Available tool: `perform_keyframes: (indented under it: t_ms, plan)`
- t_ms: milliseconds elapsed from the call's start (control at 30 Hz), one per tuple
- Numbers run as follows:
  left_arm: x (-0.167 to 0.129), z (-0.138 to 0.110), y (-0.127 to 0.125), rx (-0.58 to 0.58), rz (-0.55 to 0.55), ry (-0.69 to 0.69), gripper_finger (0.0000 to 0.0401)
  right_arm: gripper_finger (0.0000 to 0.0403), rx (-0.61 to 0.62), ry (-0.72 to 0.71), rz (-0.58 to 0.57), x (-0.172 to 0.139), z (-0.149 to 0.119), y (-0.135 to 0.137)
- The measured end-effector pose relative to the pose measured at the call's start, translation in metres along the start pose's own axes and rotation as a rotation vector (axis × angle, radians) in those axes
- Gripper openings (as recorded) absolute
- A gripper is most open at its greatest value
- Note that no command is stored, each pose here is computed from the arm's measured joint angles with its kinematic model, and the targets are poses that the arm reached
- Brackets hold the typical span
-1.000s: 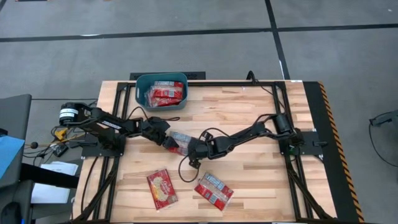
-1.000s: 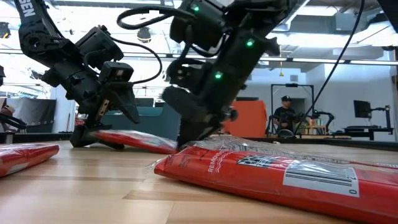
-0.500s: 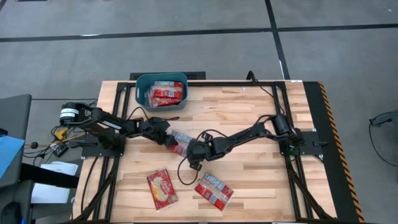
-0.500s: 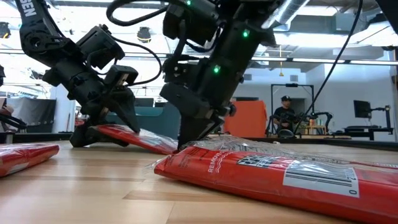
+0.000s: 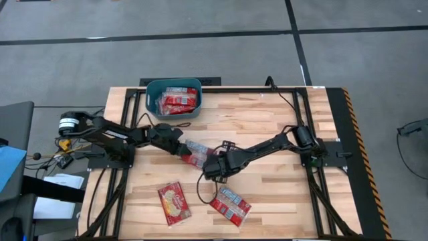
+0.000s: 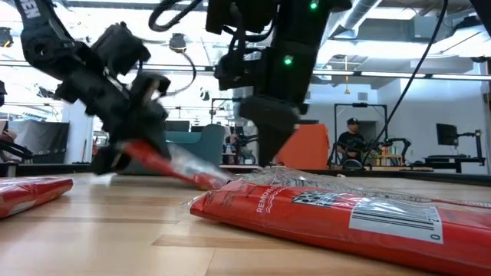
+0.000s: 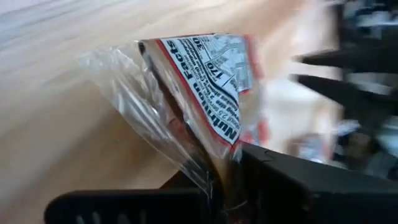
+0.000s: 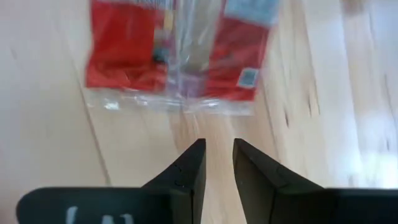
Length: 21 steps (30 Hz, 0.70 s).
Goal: Sort popcorn bags into baskets
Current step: Put the red popcorn bag into the blue bin
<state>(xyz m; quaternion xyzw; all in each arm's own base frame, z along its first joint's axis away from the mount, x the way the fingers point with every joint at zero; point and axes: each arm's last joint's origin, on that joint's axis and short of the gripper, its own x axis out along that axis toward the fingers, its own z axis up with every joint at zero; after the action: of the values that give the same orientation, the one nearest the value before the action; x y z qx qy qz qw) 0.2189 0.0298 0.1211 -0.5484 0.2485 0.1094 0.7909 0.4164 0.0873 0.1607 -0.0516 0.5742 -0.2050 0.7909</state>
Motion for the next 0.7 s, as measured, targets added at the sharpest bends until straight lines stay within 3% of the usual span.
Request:
perform_keyframes:
  t_ms: [200, 500, 700]
  plan:
    - [-0.023, 0.016, -0.017, -0.017, -0.09, -0.09, 0.0015, 0.0107, -0.028, 0.054, -0.034, -0.029, -0.013, -0.002]
    - [-0.071, 0.047, -0.037, -0.022, -0.22, -0.31, 0.0007, 0.0107, 0.01, -0.037, -0.12, -0.066, -0.023, -0.001]
    - [-0.105, 0.08, -0.059, 0.062, -0.203, -0.459, 0.0006, 0.0107, -0.039, -0.099, -0.137, -0.085, -0.019, -0.014]
